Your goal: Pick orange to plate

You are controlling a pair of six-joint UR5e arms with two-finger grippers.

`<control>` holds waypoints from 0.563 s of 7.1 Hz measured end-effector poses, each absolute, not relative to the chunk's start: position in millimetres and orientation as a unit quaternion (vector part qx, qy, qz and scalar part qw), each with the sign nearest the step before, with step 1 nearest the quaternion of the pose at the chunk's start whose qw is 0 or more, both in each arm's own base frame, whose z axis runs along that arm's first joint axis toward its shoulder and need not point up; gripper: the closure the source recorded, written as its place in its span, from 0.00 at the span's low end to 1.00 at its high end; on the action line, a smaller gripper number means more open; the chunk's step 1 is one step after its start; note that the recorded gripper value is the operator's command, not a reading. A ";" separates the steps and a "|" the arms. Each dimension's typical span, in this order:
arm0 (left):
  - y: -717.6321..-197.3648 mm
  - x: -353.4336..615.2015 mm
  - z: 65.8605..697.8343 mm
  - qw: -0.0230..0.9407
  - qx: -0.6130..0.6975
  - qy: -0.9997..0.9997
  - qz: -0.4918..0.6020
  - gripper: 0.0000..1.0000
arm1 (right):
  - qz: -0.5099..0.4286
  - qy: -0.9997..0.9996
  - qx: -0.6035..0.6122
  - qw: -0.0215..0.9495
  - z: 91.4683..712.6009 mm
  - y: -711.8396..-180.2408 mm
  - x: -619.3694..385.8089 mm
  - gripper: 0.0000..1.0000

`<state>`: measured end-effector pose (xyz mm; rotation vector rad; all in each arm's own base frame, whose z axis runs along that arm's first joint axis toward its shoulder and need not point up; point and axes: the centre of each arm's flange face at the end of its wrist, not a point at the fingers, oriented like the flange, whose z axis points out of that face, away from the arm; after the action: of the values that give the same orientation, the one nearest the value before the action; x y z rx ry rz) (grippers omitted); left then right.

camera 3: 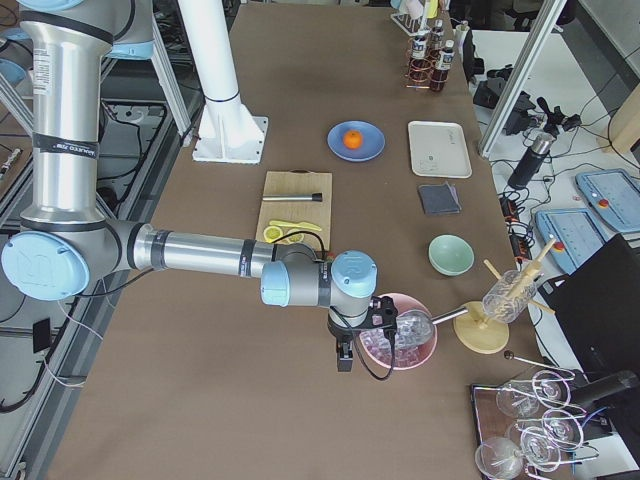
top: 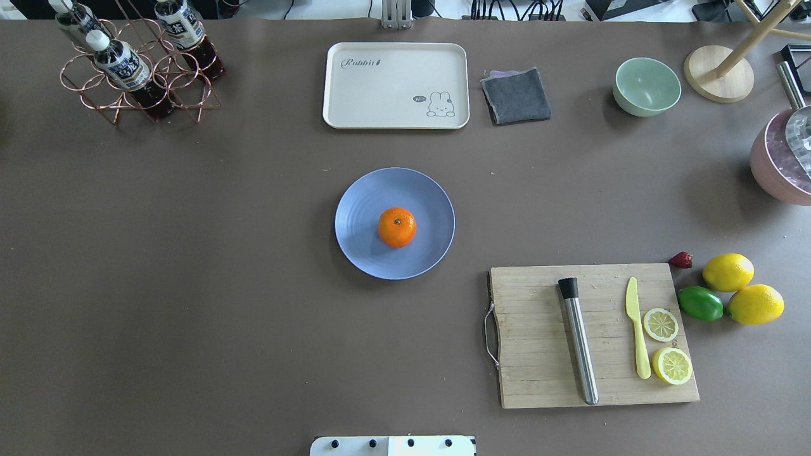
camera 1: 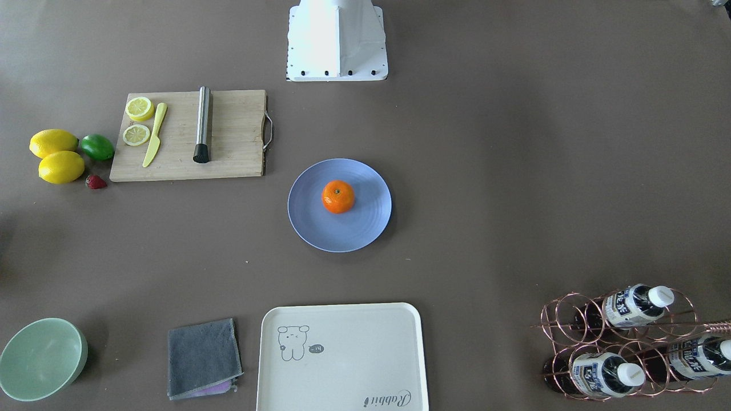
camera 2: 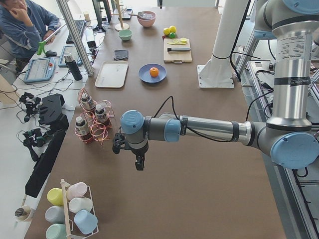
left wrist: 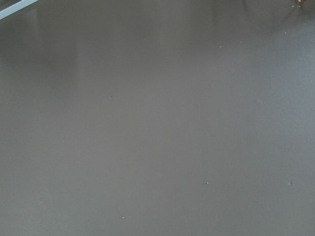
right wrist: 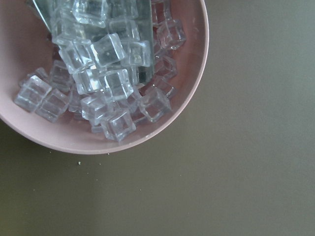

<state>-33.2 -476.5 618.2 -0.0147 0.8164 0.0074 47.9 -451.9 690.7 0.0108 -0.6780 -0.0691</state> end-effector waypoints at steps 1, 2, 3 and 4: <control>-474.4 -33.3 620.1 0.917 -0.009 0.398 0.003 0.02 | -0.034 -0.333 0.006 0.942 690.1 -452.3 47.8 0.00; -473.4 -33.2 620.5 0.917 -0.010 0.399 0.002 0.02 | -0.034 -0.333 0.007 0.942 689.5 -452.8 47.8 0.00; -473.3 -33.2 620.3 0.917 -0.010 0.399 0.002 0.02 | -0.035 -0.333 0.007 0.942 689.0 -453.1 47.8 0.00; -473.1 -33.2 620.3 0.917 -0.010 0.399 0.002 0.02 | -0.035 -0.333 0.007 0.942 688.8 -453.2 47.7 0.00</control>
<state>-33.2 -473.1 620.3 -0.0199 0.8218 0.0032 47.7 -453.2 688.8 0.0148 -0.6793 -0.0707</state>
